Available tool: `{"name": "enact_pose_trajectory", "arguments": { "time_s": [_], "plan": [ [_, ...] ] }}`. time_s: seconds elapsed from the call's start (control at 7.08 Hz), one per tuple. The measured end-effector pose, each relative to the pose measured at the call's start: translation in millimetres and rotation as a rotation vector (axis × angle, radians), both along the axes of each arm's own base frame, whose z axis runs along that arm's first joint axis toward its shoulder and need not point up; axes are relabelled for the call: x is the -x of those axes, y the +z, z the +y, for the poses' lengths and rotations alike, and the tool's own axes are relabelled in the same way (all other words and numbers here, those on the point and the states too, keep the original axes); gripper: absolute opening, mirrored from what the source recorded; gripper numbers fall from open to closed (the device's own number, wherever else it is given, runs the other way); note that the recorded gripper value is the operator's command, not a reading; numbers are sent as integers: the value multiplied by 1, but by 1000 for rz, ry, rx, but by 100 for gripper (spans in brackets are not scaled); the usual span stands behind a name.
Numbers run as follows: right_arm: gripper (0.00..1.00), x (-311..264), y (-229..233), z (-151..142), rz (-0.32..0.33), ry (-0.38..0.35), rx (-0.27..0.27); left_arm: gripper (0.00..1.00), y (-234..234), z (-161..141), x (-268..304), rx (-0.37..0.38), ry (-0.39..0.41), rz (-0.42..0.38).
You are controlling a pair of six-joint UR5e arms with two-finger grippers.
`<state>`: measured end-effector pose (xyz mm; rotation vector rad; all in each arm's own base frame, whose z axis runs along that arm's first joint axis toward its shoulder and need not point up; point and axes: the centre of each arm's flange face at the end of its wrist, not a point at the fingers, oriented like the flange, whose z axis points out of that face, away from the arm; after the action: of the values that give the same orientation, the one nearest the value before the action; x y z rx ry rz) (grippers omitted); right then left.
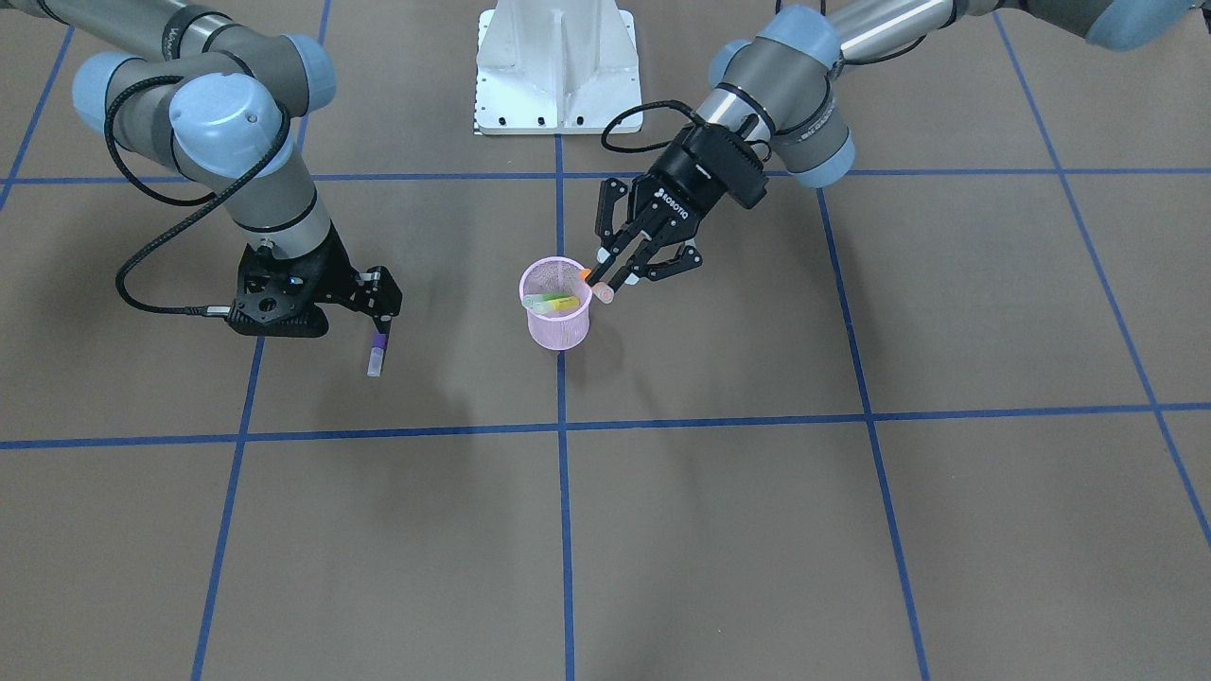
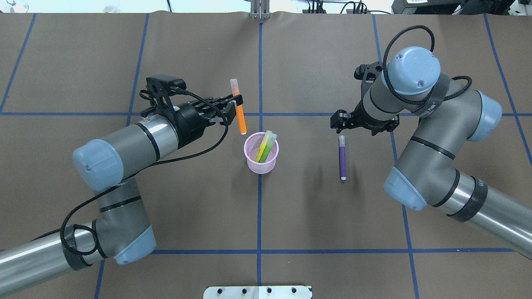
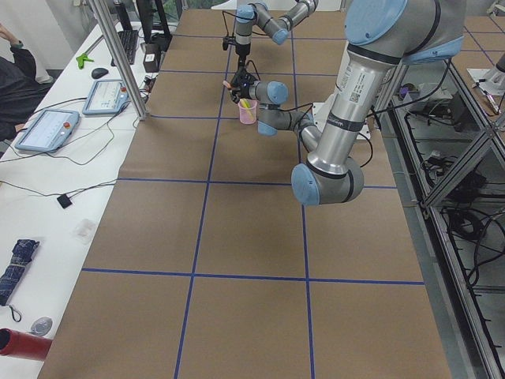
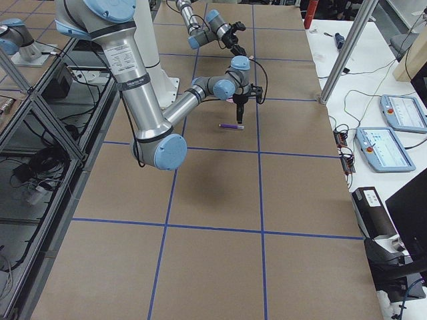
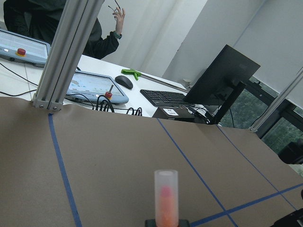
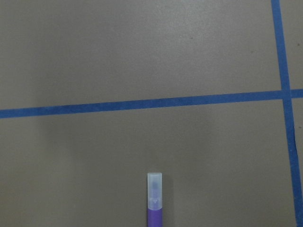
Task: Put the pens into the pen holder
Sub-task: 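Carry orange marker into cup with left gripper while right approaches purple marker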
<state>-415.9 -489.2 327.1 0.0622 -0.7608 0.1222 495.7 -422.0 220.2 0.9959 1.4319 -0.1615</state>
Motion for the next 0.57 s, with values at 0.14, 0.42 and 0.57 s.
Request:
{"name": "enact_pose_trajectory", "arguments": {
  "time_s": [0.14,0.42,0.57],
  "plan": [
    [100,2,3,-1,4,-1,8,0,2,-2,-15,7,-1,-14],
    [100,7,7,-1,7,-8,18,28,4,3,-30,12,9,-25],
    [100,10,10,0,11,-13,23,99,5,7,-35,13,18,-29]
  ]
}}
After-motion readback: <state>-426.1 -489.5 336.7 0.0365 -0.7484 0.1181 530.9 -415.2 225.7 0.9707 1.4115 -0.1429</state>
